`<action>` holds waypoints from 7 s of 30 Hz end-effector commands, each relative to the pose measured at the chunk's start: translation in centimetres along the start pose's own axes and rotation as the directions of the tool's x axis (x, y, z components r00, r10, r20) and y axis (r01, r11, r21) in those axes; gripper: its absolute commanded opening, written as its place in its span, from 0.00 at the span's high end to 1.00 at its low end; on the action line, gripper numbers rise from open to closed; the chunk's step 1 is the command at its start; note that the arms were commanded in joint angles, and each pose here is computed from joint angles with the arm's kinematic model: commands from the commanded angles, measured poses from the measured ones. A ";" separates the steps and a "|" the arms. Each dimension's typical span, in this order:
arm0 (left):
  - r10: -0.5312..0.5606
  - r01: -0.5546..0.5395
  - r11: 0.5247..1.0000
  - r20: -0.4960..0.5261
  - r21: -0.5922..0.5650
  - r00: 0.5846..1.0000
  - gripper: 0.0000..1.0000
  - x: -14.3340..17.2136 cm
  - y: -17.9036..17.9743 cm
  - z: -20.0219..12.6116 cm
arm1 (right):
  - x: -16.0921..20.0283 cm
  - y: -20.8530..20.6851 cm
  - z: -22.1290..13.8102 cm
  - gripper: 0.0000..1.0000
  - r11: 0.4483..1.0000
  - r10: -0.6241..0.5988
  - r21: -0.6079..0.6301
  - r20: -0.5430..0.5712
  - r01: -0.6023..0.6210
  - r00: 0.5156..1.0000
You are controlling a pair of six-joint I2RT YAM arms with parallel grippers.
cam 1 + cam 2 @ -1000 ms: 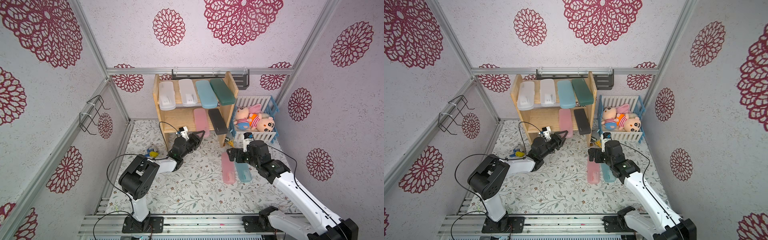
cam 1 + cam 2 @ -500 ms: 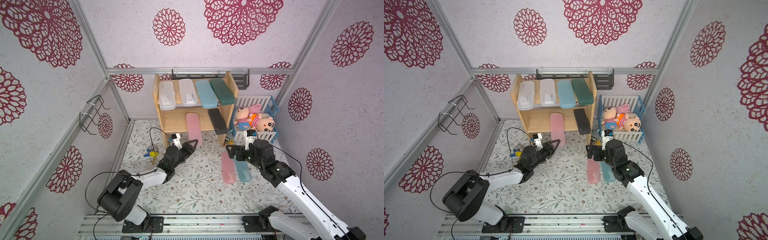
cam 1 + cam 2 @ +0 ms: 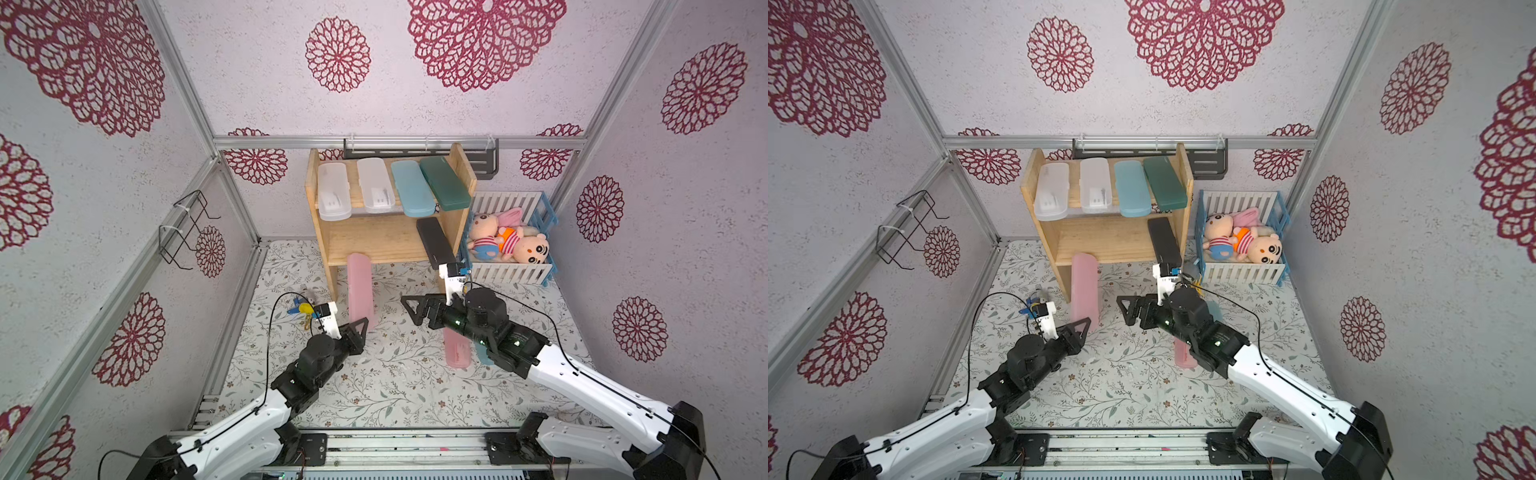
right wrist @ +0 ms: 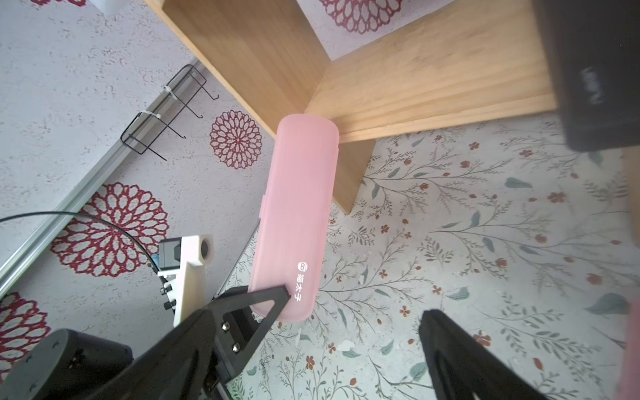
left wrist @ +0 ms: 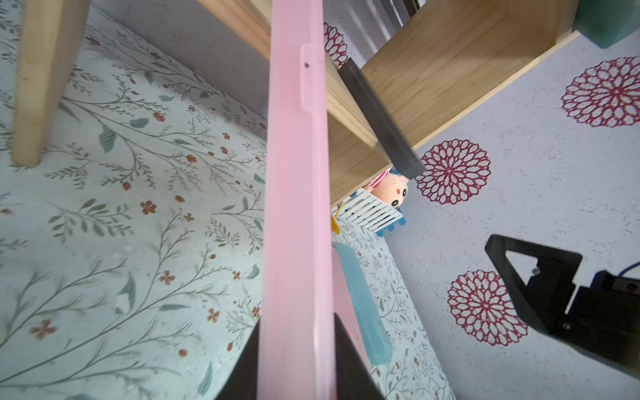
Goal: Remove the pencil cases from the shelf
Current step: Pick up the pencil case from the shelf, then place the pencil case at the center of the board, then pick up the pencil case from the shelf.
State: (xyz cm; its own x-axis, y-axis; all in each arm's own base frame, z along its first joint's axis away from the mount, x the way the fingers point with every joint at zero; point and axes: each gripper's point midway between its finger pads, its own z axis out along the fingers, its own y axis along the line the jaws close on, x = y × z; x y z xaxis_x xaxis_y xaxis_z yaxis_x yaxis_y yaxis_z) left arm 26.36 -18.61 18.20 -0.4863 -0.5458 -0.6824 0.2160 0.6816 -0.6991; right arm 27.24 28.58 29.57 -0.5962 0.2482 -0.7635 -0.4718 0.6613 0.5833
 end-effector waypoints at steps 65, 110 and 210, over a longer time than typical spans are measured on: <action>0.069 -0.071 0.997 0.109 0.013 0.992 0.36 -0.7 0.4 -4.8 | 4.9 6.5 14.1 0.52 0.998 -0.065 -0.021 -0.137 0.062 0.988; 0.061 -0.045 0.994 0.159 -0.101 0.985 0.03 -1.6 2.6 -5.6 | 14.5 -21.6 4.6 0.40 0.792 0.111 0.574 -0.471 0.208 0.875; -0.457 0.510 0.787 -0.228 0.347 0.860 0.83 -0.8 -14.0 23.8 | -7.9 -17.4 -10.2 0.01 0.916 0.008 0.399 0.107 -0.050 0.994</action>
State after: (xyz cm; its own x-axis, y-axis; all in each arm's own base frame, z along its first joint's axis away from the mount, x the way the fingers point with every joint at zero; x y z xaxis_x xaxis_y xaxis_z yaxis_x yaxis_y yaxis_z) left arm 43.80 -39.72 23.24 -0.7171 -0.6672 -0.2015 0.1904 0.0906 -0.9775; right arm 33.42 8.40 26.08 -0.5774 0.3420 -0.7414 -0.1239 0.8608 0.4936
